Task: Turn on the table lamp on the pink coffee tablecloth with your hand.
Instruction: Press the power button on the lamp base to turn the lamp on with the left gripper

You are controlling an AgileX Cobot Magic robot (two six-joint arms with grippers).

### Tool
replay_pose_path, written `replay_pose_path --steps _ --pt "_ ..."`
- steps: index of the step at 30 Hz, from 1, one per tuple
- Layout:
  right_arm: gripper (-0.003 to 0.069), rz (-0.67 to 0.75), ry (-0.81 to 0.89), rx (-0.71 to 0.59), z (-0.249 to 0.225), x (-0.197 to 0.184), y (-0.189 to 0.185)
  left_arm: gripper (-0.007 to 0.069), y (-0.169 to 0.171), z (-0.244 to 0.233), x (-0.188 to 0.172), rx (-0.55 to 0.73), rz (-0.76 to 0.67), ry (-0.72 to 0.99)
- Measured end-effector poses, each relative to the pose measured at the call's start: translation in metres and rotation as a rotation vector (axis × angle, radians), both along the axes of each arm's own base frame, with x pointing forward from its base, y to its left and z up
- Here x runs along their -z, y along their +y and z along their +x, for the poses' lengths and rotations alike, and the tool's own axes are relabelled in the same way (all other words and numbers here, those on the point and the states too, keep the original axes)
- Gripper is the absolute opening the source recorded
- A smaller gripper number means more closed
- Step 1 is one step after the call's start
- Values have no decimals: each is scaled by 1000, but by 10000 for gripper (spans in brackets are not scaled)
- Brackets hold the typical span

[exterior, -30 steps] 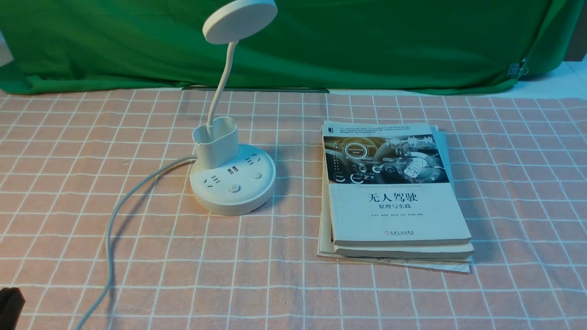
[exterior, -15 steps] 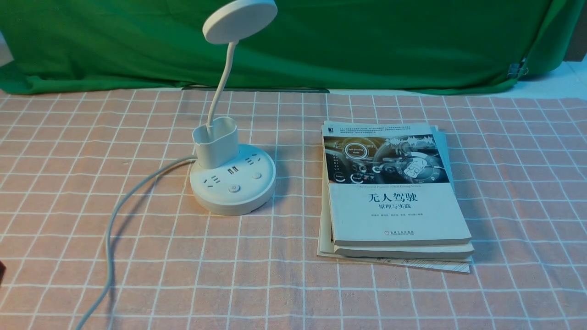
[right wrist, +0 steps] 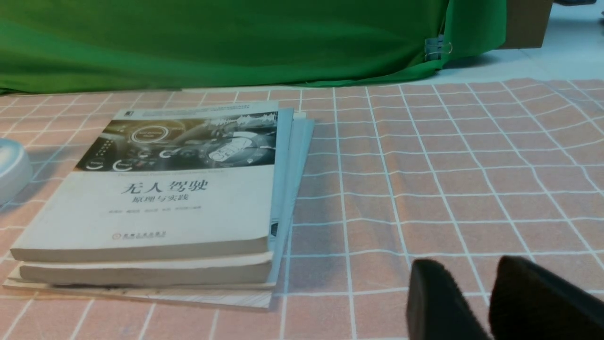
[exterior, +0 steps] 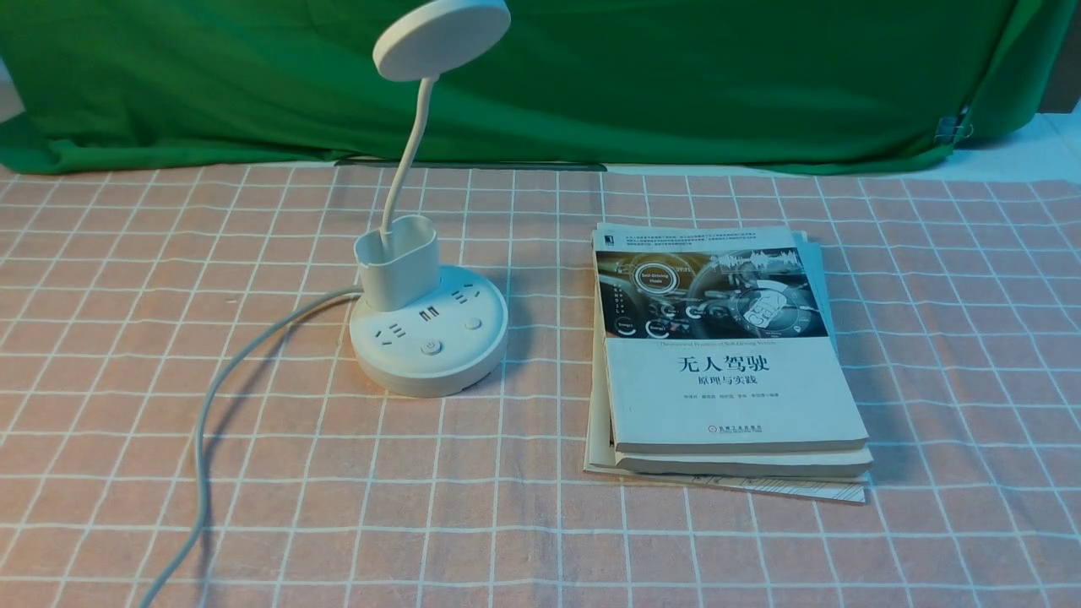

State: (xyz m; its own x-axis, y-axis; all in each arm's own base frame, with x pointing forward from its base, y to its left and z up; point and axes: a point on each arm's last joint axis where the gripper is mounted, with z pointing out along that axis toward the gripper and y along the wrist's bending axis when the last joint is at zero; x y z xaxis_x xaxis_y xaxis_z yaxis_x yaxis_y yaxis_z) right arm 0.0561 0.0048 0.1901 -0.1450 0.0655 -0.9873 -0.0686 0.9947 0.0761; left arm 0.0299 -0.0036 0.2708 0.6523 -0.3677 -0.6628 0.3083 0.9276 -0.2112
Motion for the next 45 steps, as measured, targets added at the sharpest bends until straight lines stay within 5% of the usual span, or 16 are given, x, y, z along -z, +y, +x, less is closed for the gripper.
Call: replay_pose_path --steps 4,6,12,17,22,24,27,33,45 --pt "241 0 0 0 0 0 0 21 -4 -7 -36 81 -11 38" --pt "241 0 0 0 0 0 0 21 -1 -11 -86 47 -8 174" --pt "241 0 0 0 0 0 0 21 3 34 -121 -114 123 592" --pt "241 0 0 0 0 0 0 21 -1 108 -79 -106 145 1046" --pt "241 0 0 0 0 0 0 21 -22 160 -37 120 134 1361" --pt "241 0 0 0 0 0 0 20 -43 190 -19 305 194 1471" --pt "241 0 0 0 0 0 0 0 -75 226 -6 415 296 1534" --pt "241 0 0 0 0 0 0 -4 -136 281 21 411 578 1624" --pt "241 0 0 0 0 0 0 -4 -189 357 76 328 737 1663"
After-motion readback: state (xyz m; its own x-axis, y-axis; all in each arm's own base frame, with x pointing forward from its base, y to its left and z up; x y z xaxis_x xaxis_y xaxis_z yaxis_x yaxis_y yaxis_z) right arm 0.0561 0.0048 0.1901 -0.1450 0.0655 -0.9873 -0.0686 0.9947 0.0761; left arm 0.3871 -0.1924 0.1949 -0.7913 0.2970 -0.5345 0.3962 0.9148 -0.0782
